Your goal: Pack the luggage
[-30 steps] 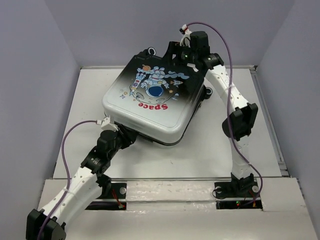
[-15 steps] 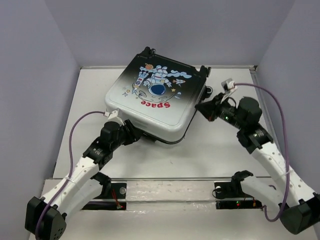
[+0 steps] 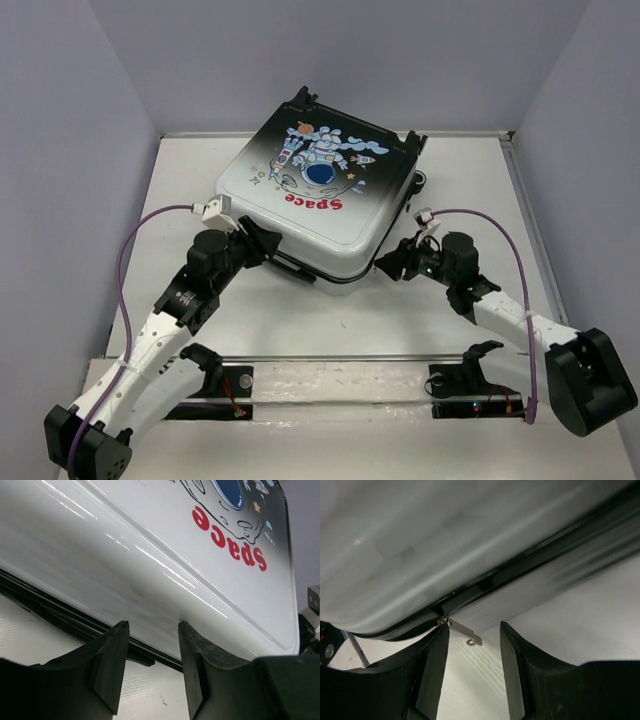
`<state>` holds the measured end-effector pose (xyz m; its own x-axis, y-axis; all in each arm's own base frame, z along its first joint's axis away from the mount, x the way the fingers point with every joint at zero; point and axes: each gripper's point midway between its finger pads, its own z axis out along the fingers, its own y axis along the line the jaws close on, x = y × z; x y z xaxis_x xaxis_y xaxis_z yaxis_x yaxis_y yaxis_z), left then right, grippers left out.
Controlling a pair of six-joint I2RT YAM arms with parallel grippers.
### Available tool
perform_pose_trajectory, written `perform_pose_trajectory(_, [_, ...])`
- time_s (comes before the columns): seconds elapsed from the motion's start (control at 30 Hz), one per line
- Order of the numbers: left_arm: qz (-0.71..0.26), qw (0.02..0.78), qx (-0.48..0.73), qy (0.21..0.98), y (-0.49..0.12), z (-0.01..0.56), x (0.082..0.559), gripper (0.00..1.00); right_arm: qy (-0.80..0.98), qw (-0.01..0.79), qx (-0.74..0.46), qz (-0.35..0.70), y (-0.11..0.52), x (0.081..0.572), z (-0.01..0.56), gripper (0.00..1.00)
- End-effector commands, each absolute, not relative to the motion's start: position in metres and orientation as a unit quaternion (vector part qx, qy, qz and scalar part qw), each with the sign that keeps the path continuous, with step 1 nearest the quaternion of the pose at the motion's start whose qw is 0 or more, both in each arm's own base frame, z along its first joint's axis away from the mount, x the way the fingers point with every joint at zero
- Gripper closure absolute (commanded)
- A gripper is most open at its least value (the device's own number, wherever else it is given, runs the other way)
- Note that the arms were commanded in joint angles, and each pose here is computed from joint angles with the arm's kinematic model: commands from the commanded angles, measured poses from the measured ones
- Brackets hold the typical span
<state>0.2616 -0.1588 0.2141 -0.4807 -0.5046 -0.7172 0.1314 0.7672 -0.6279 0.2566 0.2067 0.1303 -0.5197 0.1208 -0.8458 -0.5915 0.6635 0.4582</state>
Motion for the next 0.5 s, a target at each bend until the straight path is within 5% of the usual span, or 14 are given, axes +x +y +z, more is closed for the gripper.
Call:
perform_pose_trajectory(0.0, [-0.321,0.507,-0.117,0.791,-0.154,0.208,0.256,0.52,0.713,0.51,-0.211,0.432,0.232,0.265,0.158,0.49])
perform_pose_trajectory(0.13, [-0.319,0.465,-0.092,0.821,-0.156,0.174,0.235,0.65,0.715,0.499,-0.22,0.437,0.237,0.269,0.146,0.51])
perform_pose_trajectory(0.47, [-0.353,0.4,-0.061,0.844,-0.188,0.138,0.212,0.67,0.714,0.491,-0.234,0.44,0.235,0.256,0.141,0.53])
